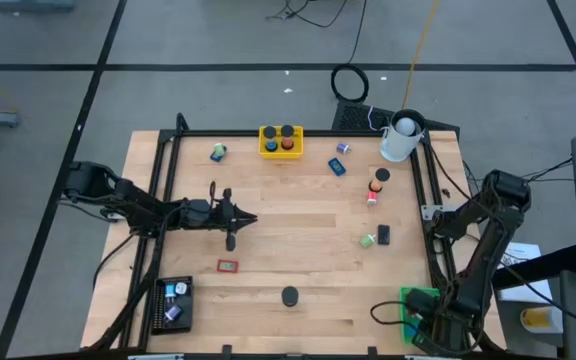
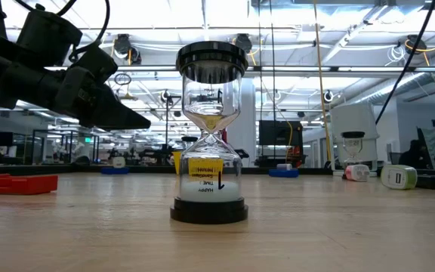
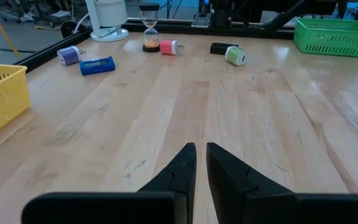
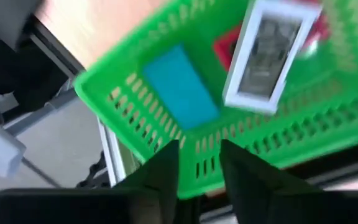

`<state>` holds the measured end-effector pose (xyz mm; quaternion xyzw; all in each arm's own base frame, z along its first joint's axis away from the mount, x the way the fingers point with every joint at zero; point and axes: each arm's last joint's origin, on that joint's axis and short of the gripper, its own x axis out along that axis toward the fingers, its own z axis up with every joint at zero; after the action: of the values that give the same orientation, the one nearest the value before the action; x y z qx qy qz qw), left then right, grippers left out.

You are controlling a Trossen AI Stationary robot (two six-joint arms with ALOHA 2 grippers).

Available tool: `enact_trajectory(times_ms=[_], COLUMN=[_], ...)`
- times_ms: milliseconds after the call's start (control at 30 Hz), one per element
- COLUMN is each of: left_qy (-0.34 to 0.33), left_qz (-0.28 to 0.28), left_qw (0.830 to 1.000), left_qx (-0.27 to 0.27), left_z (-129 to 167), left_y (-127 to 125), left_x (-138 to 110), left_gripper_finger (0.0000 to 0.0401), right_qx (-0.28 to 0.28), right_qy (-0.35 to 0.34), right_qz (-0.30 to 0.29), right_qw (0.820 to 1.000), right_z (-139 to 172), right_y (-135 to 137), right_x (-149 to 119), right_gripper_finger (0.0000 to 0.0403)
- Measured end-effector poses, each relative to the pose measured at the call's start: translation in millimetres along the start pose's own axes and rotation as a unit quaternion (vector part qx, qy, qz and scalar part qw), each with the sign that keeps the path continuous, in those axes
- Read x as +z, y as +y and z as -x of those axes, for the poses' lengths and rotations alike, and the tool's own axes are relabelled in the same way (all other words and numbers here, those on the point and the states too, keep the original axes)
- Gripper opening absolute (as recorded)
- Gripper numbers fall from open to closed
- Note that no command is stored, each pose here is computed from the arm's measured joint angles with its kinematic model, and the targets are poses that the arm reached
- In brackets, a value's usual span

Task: Pick & Place Office items
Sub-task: Put the orange hour glass into the yellow bin

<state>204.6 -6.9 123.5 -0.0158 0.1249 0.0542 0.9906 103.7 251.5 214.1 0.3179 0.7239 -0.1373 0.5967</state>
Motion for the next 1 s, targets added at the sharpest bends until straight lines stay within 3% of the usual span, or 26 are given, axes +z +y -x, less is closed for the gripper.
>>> enact_trajectory(times_ms=[233, 567, 800, 1000], left_qy=[0.000, 0.000, -0.030, -0.050], left_qz=[-0.001, -0.002, 0.008, -0.048], left_qw=[1.000, 1.000, 1.000, 0.997], left_qx=[0.000, 0.000, 0.006, 0.016], left_z=[0.0, 0.0, -4.3, -13.6], left_y=[0.0, 0.1, 2.3, 3.7], left_x=[0.0, 0.0, 10.1, 24.7], left_gripper_finger=[0.0047, 0.0047, 0.0047, 0.0047], right_qx=[0.021, -0.004, -0.009, 0.032], right_qy=[-0.096, -0.200, -0.262, -0.347], right_qz=[0.080, 0.190, 0.268, 0.350], right_qw=[0.992, 0.961, 0.927, 0.869], right_z=[13.3, 25.0, 20.8, 9.5], right_y=[0.3, 3.3, 0.5, -2.5], right_x=[20.8, 70.5, 120.9, 160.6], right_gripper_finger=[0.0007, 0.0003, 0.0002, 0.0001])
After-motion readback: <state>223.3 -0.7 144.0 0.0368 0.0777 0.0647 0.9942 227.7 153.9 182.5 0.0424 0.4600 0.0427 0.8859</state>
